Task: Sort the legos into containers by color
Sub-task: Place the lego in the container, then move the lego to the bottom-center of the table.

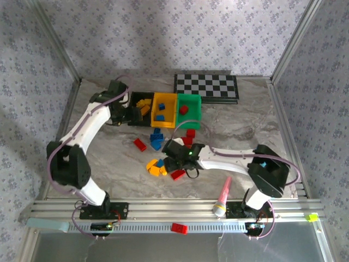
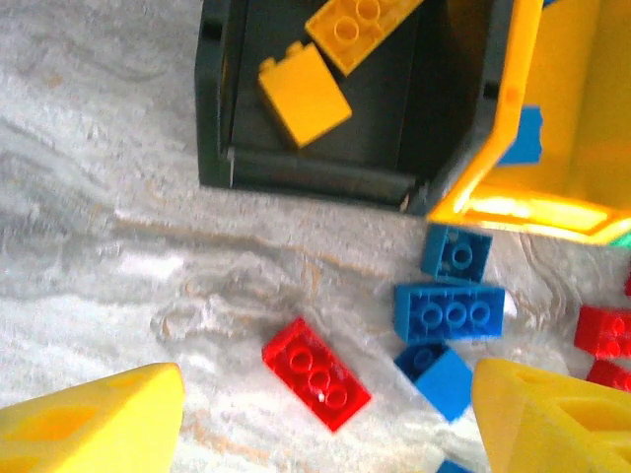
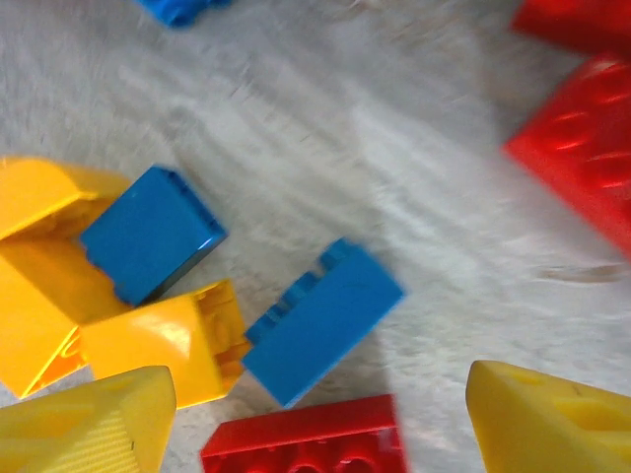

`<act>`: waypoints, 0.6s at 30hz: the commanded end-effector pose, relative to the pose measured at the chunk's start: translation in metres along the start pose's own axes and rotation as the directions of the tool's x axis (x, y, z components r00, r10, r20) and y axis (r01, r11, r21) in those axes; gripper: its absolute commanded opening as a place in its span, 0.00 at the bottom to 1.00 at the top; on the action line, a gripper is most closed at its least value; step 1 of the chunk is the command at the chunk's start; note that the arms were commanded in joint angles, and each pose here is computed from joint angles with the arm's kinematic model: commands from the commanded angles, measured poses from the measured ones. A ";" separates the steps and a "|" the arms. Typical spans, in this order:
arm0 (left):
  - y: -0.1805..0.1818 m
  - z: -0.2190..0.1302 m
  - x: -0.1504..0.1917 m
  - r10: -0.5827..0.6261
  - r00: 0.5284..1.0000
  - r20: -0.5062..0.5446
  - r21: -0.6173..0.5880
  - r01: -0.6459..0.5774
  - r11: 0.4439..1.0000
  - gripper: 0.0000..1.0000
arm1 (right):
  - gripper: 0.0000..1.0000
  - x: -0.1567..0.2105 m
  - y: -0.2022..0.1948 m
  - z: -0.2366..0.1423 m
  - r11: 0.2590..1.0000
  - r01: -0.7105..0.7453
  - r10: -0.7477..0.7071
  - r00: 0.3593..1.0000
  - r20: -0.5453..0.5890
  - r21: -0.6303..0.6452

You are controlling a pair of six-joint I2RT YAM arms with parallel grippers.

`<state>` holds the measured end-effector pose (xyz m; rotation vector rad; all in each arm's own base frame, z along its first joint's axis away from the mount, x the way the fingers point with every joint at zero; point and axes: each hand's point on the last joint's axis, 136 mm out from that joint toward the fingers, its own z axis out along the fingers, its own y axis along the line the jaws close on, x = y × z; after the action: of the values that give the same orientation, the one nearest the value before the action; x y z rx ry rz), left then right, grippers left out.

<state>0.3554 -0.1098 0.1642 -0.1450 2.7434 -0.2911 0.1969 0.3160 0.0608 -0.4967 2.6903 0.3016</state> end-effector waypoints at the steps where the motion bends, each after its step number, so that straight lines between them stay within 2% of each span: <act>1: 0.000 -0.008 0.014 -0.003 1.000 0.027 0.036 0.002 0.999 0.77 | 0.79 0.006 0.029 0.004 0.997 0.053 -0.055 0.997 -0.048 -0.053; 8: 0.015 -0.005 0.051 -0.014 1.000 -0.015 0.027 0.015 1.000 0.77 | 0.71 0.000 0.058 0.020 0.996 0.080 -0.084 0.994 -0.076 -0.050; 14: 0.021 0.005 0.065 -0.027 0.999 -0.041 0.025 0.028 0.999 0.77 | 0.63 0.007 0.045 0.034 0.998 0.059 -0.057 0.990 -0.127 0.008; 18: 0.018 0.008 0.067 -0.035 0.998 -0.046 0.045 0.037 0.998 0.77 | 0.62 0.019 0.038 0.032 0.998 0.059 -0.056 0.987 -0.149 0.014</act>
<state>0.2932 -0.0987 0.1218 -0.1659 2.8164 -0.3144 0.1867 0.3825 0.0487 -0.6174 2.7309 0.3620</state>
